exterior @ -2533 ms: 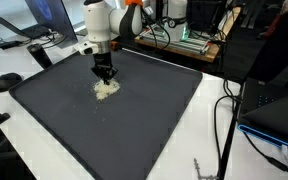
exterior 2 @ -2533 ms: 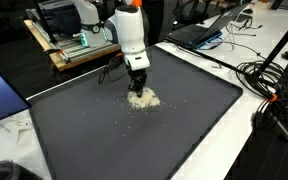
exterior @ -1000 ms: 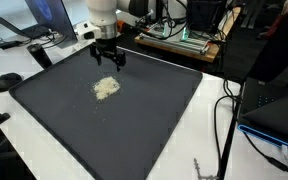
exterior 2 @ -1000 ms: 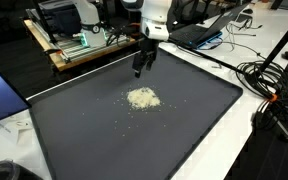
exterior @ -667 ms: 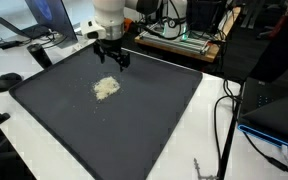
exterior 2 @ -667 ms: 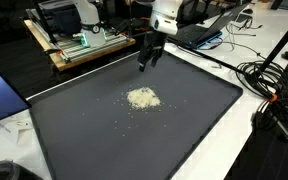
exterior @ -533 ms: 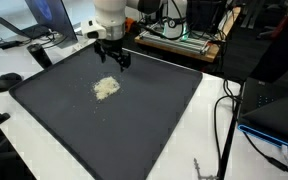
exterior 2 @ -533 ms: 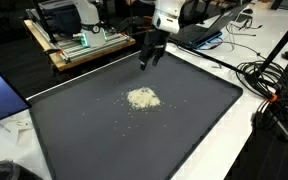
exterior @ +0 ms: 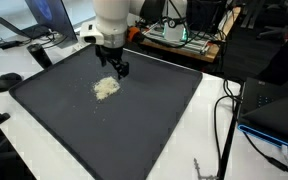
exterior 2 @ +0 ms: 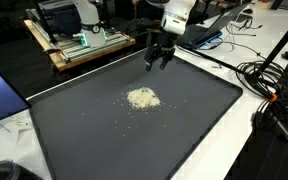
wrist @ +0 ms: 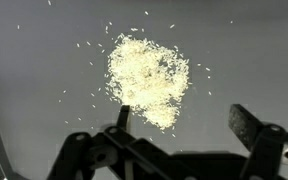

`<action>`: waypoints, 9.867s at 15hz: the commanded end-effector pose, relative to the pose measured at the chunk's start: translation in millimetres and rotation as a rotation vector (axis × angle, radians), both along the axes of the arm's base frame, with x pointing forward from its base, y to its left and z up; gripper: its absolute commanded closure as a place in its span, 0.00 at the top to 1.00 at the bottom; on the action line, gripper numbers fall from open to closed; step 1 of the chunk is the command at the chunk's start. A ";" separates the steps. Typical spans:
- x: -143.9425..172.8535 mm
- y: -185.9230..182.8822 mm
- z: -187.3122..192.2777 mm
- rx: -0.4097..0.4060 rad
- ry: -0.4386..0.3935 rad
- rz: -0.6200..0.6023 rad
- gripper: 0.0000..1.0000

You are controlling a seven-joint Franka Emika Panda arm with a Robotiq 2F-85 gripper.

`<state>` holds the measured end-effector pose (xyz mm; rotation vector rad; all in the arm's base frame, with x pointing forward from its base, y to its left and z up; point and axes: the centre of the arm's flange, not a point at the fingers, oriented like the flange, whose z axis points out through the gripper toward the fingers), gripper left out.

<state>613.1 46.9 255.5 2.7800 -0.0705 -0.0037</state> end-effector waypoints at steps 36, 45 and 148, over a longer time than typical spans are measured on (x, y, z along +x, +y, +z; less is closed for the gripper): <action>-99.2 -164.1 5.8 0.417 -0.352 0.277 1.00; -66.1 -260.8 36.8 0.572 -0.168 0.251 1.00; -49.4 -102.7 39.0 0.195 -0.083 0.170 1.00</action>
